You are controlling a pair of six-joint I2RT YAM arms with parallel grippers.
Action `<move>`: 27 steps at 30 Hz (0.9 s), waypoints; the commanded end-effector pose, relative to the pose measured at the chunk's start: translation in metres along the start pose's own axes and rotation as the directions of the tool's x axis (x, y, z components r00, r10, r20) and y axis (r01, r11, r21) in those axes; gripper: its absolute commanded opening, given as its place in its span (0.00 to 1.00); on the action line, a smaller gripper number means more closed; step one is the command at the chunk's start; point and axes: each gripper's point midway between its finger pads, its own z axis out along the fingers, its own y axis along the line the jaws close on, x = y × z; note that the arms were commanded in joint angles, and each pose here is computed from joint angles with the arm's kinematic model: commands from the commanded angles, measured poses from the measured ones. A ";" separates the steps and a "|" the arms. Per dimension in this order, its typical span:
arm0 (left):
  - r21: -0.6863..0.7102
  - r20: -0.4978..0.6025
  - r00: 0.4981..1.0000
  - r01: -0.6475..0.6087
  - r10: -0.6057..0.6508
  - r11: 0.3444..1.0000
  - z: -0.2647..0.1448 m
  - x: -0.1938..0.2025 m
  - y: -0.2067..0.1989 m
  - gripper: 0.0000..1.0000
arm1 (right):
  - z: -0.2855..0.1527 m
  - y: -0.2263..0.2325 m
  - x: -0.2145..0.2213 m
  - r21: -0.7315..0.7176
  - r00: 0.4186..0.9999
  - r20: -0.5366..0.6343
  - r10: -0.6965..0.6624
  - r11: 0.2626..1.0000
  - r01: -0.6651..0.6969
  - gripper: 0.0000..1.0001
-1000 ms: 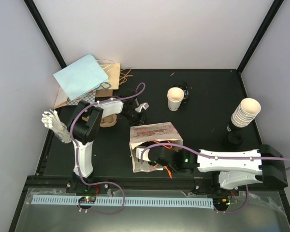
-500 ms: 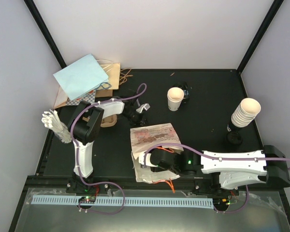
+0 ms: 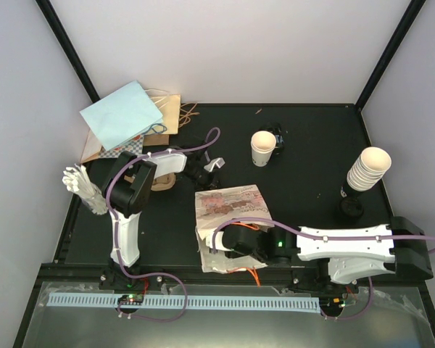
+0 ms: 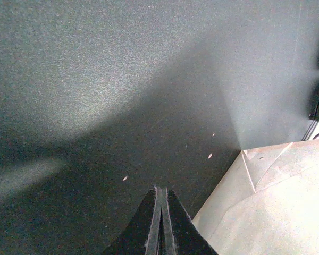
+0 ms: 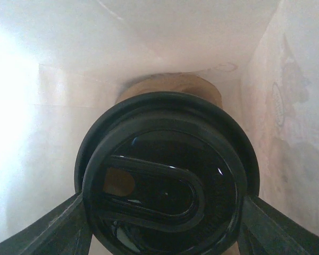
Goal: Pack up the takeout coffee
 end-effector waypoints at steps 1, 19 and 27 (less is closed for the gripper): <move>0.024 0.004 0.999 -0.035 0.035 0.999 -0.005 0.000 -0.012 0.02 | -0.012 -0.005 -0.002 0.028 0.999 0.010 -0.034 0.999 0.034 0.45; 0.014 0.000 0.999 -0.034 0.034 0.999 -0.005 0.002 -0.011 0.02 | -0.048 0.000 -0.009 0.000 0.999 0.042 -0.005 1.000 0.005 0.45; 0.039 -0.021 0.999 -0.024 0.025 0.999 0.001 0.011 -0.015 0.01 | -0.033 0.028 0.002 -0.078 0.998 0.027 -0.055 0.995 0.057 0.45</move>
